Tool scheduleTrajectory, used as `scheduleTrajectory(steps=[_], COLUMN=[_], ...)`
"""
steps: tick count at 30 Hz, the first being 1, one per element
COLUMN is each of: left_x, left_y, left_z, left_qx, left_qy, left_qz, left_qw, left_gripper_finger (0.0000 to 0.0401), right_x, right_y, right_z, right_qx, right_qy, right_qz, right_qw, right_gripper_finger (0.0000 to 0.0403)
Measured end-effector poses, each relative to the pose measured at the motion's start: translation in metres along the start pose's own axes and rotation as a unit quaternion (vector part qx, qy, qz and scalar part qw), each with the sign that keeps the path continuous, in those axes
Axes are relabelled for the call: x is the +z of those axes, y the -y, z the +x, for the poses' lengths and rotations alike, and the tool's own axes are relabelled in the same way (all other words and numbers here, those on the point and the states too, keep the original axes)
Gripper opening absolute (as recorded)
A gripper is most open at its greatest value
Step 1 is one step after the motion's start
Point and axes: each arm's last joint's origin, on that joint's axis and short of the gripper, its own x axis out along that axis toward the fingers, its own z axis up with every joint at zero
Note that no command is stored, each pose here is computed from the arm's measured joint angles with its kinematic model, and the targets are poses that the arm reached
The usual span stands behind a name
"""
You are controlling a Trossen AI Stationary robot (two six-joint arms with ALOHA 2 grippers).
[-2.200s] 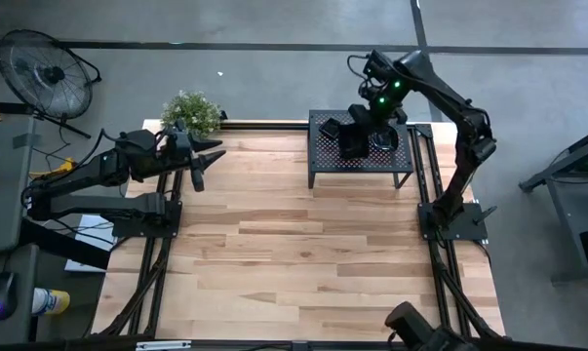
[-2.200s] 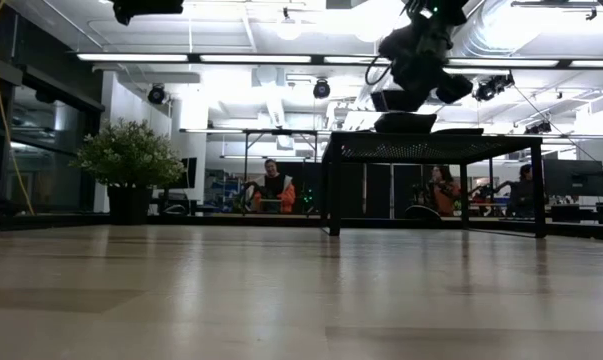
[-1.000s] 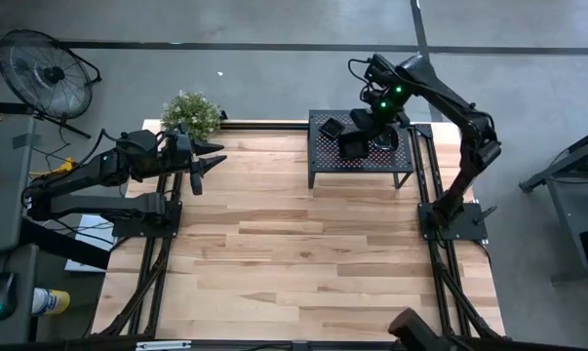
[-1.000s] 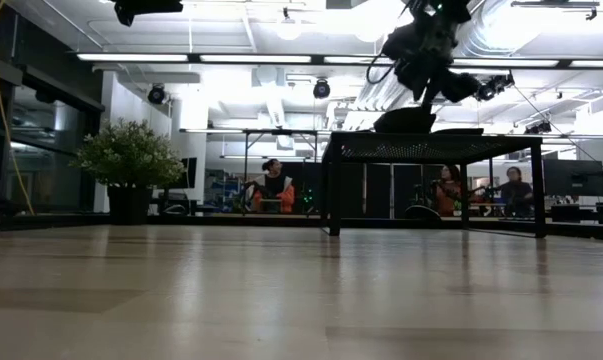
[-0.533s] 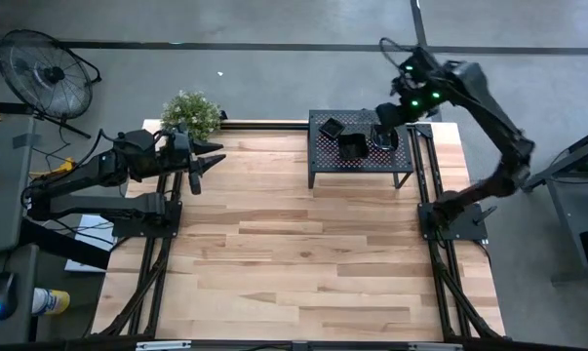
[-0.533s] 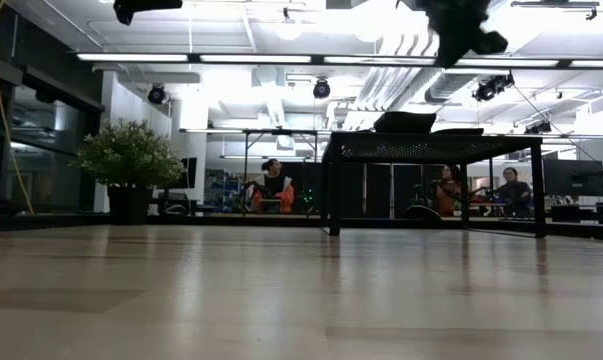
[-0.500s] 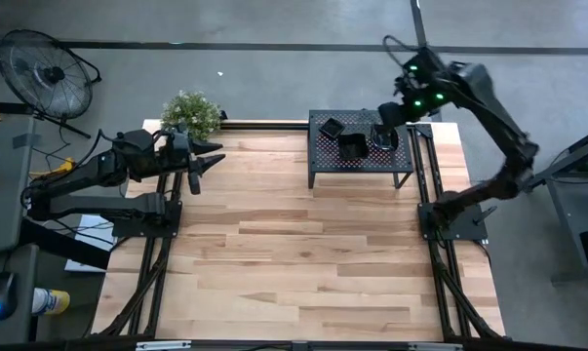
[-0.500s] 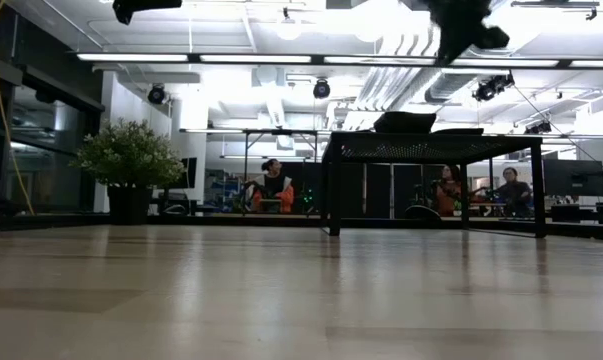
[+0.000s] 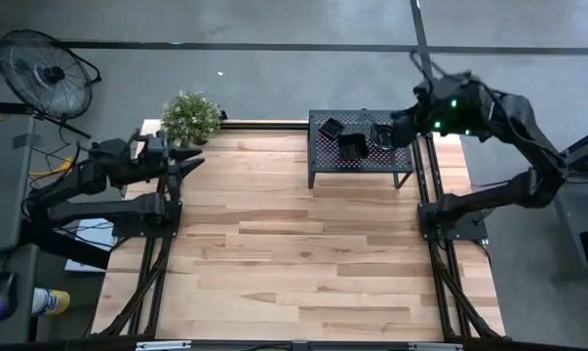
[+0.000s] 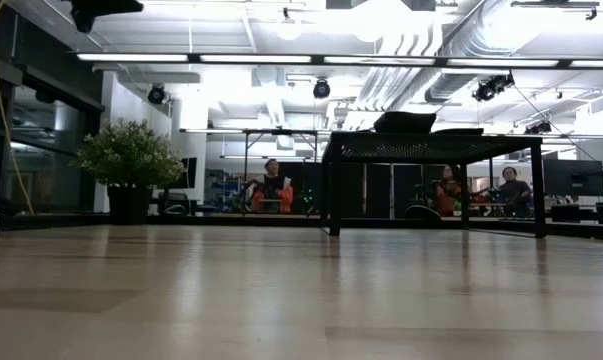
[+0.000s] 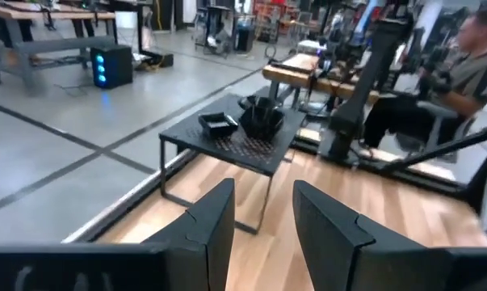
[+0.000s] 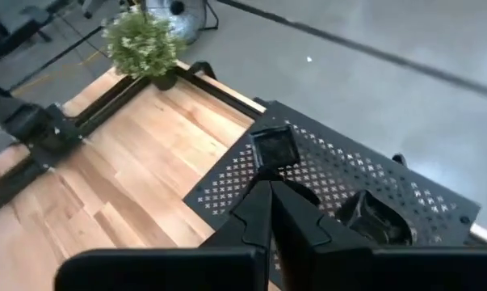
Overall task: Pick & Place Mini shaped plates
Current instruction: Return to Home Position
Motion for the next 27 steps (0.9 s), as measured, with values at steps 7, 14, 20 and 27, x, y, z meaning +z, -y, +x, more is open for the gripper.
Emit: scheduleTrajectory(steps=[7,14,20,27], left_x=[-0.033,-0.057,-0.074,-0.101], left_y=[-0.005,-0.008,-0.011,-0.013], left_z=[-0.003,0.003,0.003,0.009], left_qx=[-0.013,-0.003,0.0,-0.027], left_qy=[-0.006,-0.022,-0.018,0.021], left_qz=[-0.031,-0.045,-0.096,-0.166], left_qw=[0.999,0.999,0.995,0.985], left_gripper_finger=[0.0124,0.0124,0.0124,0.0124], right_x=[-0.04,-0.108,-0.156,-0.202], right_y=[-0.037,-0.014,0.021,0.05], right_z=[0.031,0.062,0.066,0.078], right_qx=[0.04,0.109,0.18,0.255], right_qy=[0.044,0.113,0.202,0.317], right_qz=[-0.055,0.019,0.096,0.151], right_qw=[0.997,0.987,0.958,0.901], right_gripper_finger=[0.0003,0.0001,0.0001,0.0])
